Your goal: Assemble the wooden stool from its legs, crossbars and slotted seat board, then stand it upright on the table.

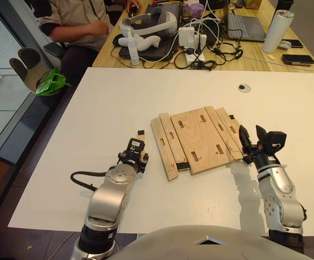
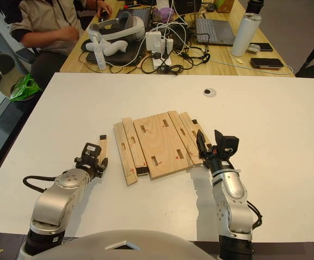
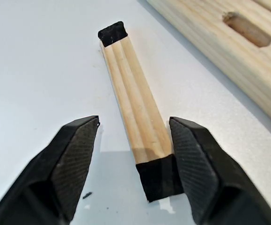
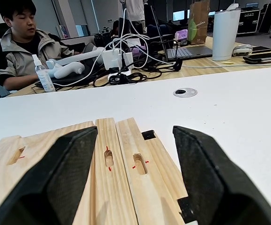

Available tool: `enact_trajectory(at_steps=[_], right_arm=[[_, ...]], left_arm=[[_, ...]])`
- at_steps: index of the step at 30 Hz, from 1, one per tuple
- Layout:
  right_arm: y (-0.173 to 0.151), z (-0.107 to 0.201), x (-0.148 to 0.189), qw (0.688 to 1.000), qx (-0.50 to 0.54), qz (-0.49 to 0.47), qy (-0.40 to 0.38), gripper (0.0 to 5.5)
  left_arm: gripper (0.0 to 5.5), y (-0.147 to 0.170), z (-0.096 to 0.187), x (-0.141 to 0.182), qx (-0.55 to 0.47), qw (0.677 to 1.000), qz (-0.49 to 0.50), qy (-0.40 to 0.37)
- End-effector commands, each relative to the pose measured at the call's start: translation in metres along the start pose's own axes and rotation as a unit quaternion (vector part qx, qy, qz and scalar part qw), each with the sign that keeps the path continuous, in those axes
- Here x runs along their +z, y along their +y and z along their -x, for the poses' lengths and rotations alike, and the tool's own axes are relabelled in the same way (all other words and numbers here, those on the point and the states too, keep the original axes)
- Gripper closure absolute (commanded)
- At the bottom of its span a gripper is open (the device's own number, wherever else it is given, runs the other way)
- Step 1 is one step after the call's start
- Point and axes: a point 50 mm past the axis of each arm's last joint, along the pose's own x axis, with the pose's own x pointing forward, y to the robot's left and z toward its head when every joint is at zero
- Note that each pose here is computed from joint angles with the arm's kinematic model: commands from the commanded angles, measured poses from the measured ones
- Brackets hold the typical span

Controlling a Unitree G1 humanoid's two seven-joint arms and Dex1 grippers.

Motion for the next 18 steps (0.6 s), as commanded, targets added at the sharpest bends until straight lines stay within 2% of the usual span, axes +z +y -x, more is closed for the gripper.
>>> enact_trajectory(at_steps=[1,3,6,13,18], right_arm=[[-0.002,0.002,0.000,1.000,-0.001,-0.001,0.005,2.49],[-0.001,0.002,0.000,1.000,0.000,-0.002,0.006,2.49],[-0.001,0.002,0.000,1.000,-0.001,-0.003,0.008,2.49],[-0.003,0.002,-0.001,1.000,-0.012,-0.008,0.008,2.49],[-0.013,-0.003,0.001,0.998,-0.048,0.004,0.030,2.49]], left_arm=[[2.71,-0.006,0.000,-0.014,-0.027,0.998,0.034,0.050],[2.71,-0.005,-0.001,-0.020,-0.031,0.995,0.058,0.071],[3.11,0.000,-0.001,-0.027,-0.036,0.992,0.089,0.087],[4.17,0.009,0.000,-0.034,-0.047,0.993,0.058,0.091],[4.22,0.032,-0.004,-0.033,-0.016,0.997,0.021,0.077]])
